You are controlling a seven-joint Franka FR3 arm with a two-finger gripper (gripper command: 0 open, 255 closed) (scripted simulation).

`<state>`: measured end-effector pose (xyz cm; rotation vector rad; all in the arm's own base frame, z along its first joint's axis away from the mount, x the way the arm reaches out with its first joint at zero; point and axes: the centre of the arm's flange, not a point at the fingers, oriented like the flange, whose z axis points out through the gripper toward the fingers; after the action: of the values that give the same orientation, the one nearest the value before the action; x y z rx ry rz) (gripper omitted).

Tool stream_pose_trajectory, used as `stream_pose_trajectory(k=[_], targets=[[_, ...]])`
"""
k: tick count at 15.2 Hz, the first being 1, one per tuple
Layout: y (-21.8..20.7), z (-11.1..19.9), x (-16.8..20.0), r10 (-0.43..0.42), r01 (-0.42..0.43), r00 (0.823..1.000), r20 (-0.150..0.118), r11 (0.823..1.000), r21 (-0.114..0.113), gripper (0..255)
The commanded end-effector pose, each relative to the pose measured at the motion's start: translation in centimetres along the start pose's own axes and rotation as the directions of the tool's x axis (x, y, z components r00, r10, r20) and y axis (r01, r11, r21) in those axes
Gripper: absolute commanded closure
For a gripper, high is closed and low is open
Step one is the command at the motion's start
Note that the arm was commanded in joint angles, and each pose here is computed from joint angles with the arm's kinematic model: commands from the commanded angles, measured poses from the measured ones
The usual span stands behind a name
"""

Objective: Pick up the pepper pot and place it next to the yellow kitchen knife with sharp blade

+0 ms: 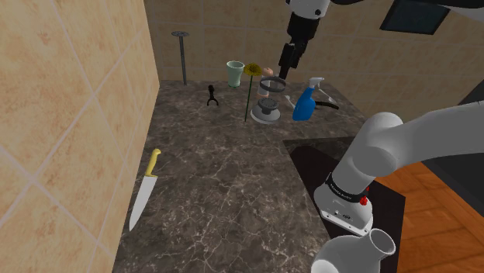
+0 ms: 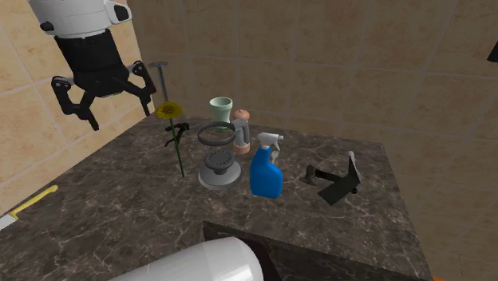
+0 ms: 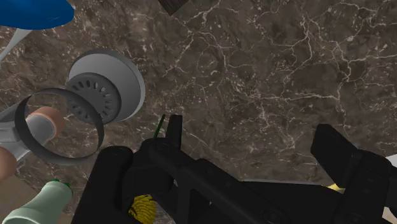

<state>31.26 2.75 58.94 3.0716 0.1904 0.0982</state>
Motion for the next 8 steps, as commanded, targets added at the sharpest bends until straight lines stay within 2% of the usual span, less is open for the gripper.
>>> stream_pose_trajectory(k=[1,8], targets=[[0.0,0.0,0.0,0.0,0.0,1.0,0.0,1.0,0.0,0],[6.7,3.9,4.9,0.043,-0.042,0.999,0.017,0.999,-0.018,0]])
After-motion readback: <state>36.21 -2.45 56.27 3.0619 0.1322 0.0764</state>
